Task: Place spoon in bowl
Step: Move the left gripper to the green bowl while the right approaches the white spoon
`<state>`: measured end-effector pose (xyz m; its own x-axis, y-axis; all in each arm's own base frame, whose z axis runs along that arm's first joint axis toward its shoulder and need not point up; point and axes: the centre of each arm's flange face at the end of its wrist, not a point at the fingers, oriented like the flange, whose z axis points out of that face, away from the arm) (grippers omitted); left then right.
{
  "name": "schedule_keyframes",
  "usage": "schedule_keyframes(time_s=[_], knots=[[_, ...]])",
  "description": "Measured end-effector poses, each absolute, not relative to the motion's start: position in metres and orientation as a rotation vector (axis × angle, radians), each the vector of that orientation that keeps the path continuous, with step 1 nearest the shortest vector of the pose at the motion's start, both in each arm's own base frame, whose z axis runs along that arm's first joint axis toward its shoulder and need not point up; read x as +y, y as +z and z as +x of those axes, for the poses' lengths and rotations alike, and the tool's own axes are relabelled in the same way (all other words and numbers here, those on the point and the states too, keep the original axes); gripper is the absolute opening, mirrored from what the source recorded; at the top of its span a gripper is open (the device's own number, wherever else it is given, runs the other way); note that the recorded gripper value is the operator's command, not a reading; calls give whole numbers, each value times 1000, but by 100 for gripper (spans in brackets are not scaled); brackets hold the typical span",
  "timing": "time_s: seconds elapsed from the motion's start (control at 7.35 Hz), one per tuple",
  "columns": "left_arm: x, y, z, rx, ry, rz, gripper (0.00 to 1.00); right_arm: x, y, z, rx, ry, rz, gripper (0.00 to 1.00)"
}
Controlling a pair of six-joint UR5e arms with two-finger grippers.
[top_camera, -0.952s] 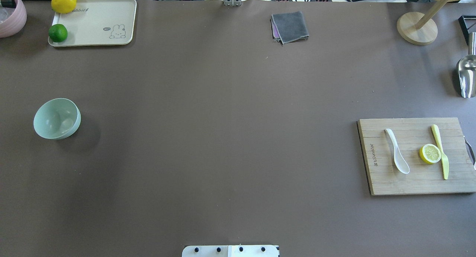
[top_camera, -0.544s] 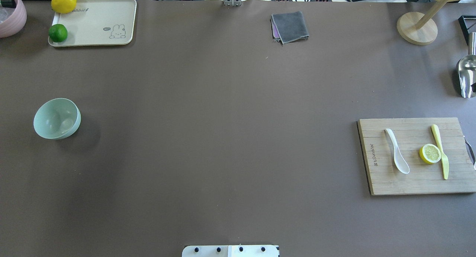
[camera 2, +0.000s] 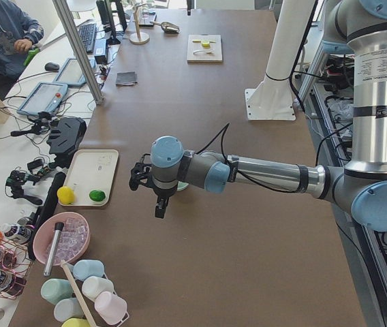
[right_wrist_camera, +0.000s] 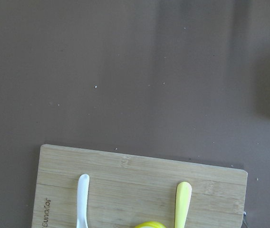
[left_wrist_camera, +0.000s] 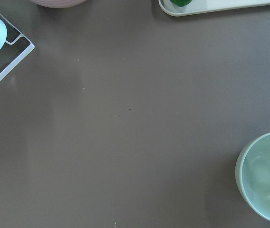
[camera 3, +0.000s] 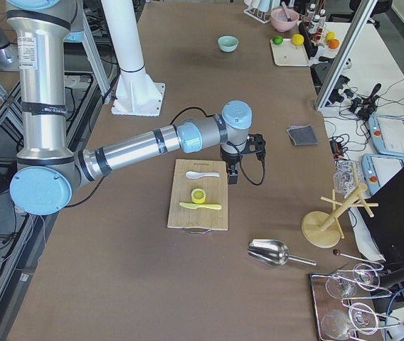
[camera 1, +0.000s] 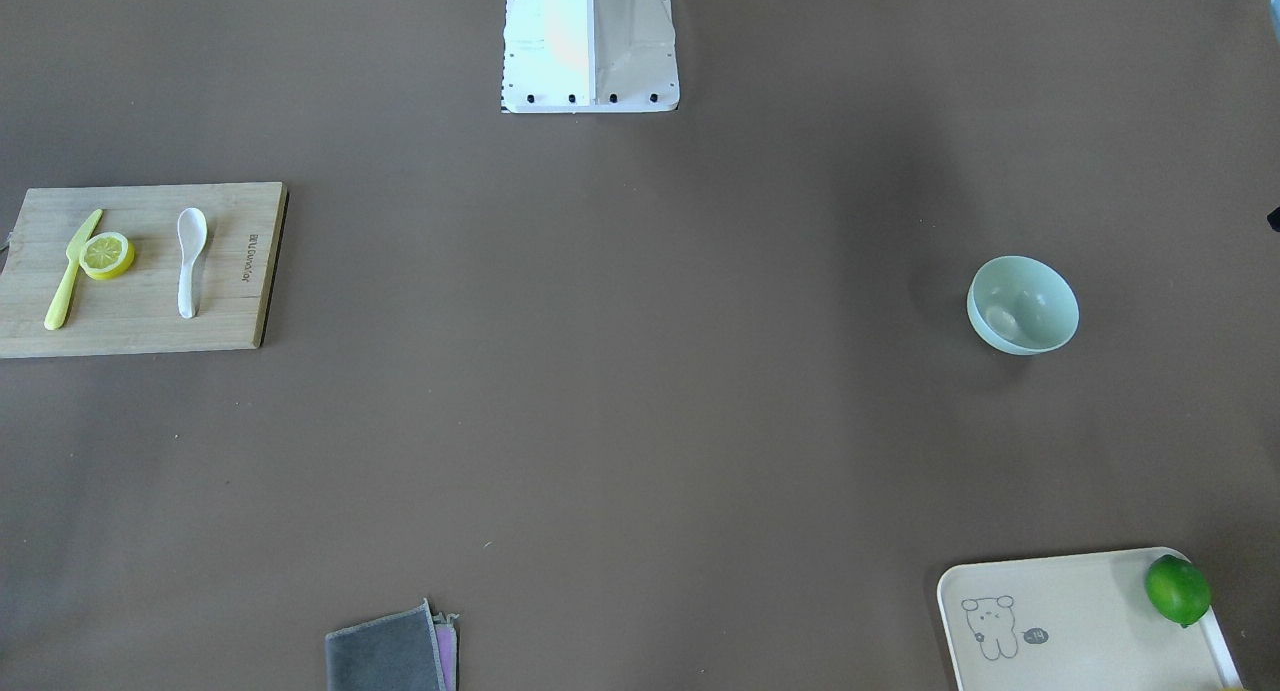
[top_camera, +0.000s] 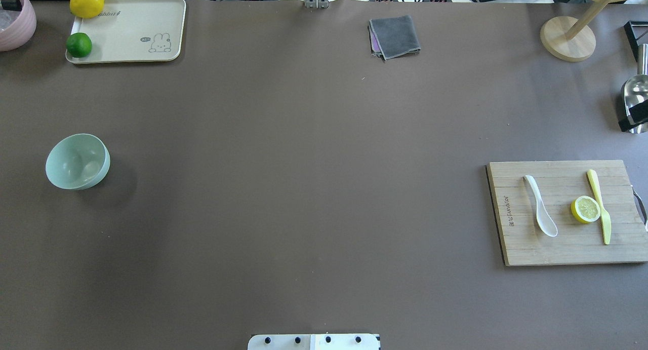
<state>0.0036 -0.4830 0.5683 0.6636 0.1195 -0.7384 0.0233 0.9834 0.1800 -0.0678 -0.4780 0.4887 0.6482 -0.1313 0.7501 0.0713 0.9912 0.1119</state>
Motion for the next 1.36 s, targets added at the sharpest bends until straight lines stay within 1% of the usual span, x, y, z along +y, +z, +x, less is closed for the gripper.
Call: schedule_keyframes(time_s=[0.27,0.54,0.82,1.36], knots=[[-488,557,53,841,62,185,97,-476,487,-81,-857,-138,64,100],[-489,551,103,843,74,144,90,-475,487,-89,-857,-152,57,100],[-489,555,141,843,132,114,88,-473,488,-95,-856,-165,51,100],[-511,564,198,845,207,80,84,-472,489,-100,-853,-174,46,100]])
